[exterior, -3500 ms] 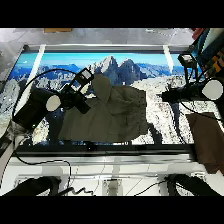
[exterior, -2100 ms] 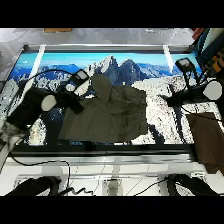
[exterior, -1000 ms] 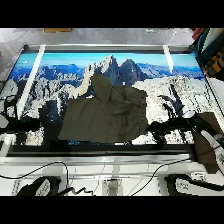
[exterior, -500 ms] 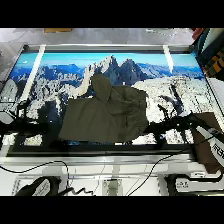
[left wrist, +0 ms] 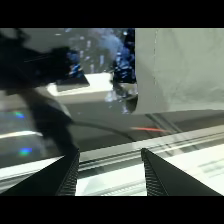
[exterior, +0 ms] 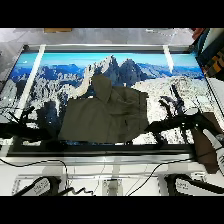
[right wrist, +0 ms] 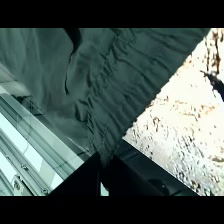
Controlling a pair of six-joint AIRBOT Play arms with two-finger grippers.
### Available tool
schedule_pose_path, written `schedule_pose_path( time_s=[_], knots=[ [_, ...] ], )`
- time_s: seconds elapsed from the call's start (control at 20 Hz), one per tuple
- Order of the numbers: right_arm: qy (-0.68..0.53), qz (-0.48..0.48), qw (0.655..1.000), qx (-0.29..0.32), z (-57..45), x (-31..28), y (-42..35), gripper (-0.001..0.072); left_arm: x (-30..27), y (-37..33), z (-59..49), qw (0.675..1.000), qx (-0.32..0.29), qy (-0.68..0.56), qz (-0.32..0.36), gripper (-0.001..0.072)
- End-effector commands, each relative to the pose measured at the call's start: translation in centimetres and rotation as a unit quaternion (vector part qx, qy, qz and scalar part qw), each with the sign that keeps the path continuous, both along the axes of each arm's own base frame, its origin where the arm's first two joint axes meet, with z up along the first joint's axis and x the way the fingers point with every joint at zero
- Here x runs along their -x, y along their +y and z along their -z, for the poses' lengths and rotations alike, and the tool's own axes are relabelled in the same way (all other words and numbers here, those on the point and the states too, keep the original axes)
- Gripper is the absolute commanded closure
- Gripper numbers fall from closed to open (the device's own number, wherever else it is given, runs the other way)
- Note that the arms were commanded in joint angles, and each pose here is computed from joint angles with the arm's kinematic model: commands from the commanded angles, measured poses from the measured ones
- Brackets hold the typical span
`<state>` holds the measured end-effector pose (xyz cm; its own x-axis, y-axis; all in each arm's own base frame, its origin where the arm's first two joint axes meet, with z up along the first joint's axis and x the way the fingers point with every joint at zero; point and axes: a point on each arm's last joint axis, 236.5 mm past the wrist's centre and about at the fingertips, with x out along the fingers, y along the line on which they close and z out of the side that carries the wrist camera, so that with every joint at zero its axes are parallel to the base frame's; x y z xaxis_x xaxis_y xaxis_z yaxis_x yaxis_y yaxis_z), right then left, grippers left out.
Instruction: Fold the clothes and pants, and hang the long-sleeved shirts on hangers.
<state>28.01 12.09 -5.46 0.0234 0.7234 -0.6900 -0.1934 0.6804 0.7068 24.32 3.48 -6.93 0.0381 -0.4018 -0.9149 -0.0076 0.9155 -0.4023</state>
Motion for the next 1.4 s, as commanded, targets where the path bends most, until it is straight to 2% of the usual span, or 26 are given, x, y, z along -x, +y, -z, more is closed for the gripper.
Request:
schedule_pose_path(
  time_s=[0.0, 0.25, 0.5, 0.6, 0.7, 0.75, 0.8, 0.95, 1.05, 1.2, 1.3, 1.35],
  knots=[
    [-0.031, 0.012, 0.999, -0.005, -1.6, -0.9, 0.3, 0.0692, -0.4, -1.8, 1.4, 0.997, 0.076, 0.019, -0.013, 0.0301],
    [-0.023, 0.033, 0.999, -0.025, -2.3, -1.3, 0.8, 0.0692, -1.5, -4.4, 3.2, 0.986, 0.163, 0.026, -0.017, 0.0301],
    [-0.018, 0.037, 0.999, -0.026, -2.3, -1.3, 0.8, 0.0692, -2.2, -4.7, 3.7, 0.985, 0.172, 0.015, -0.021, 0.0305],
    [-0.016, 0.039, 0.999, -0.026, -2.3, -1.3, 0.8, 0.0692, -1.7, -5.0, 3.9, 0.984, 0.175, 0.022, -0.022, 0.042],
    [-0.017, 0.04, 0.999, -0.025, -2.3, -1.4, 0.8, 0.0692, -1.3, -5.2, 4.3, 0.984, 0.176, 0.027, -0.026, 0.0504],
    [-0.018, 0.041, 0.999, -0.024, -2.3, -1.4, 0.8, 0.0692, -1.3, -5.1, 4.4, 0.984, 0.174, 0.025, -0.025, 0.0575],
    [-0.019, 0.041, 0.999, -0.024, -2.3, -1.4, 0.8, 0.0692, -1.5, -5.2, 4.3, 0.984, 0.177, 0.015, -0.016, 0.0698],
    [-0.043, 0.045, 0.998, -0.017, -3.2, -1.9, 0.7, 0.0693, -2.7, -5.7, 2.6, 0.982, 0.188, -0.02, -0.014, 0.0697],
    [-0.09, 0.056, 0.994, -0.004, -5.1, -2.8, 0.3, 0.0694, -5.2, -5.8, -0.8, 0.977, 0.189, -0.097, -0.012, 0.0698],
    [-0.184, 0.079, 0.98, 0.004, -10.0, -3.8, 0.1, 0.0693, -8.8, -4.3, -8.8, 0.963, 0.125, -0.238, 0.007, 0.0698],
    [-0.254, 0.089, 0.963, -0.024, -15.4, -3.7, 1.1, 0.0693, -10.4, -3.1, -16.0, 0.938, 0.056, -0.342, 0.005, 0.0698],
    [-0.295, 0.089, 0.951, -0.04, -18.8, -3.3, 1.8, 0.0693, -11.0, -2.6, -20.3, 0.915, 0.023, -0.402, -0.013, 0.0697]
  ],
)
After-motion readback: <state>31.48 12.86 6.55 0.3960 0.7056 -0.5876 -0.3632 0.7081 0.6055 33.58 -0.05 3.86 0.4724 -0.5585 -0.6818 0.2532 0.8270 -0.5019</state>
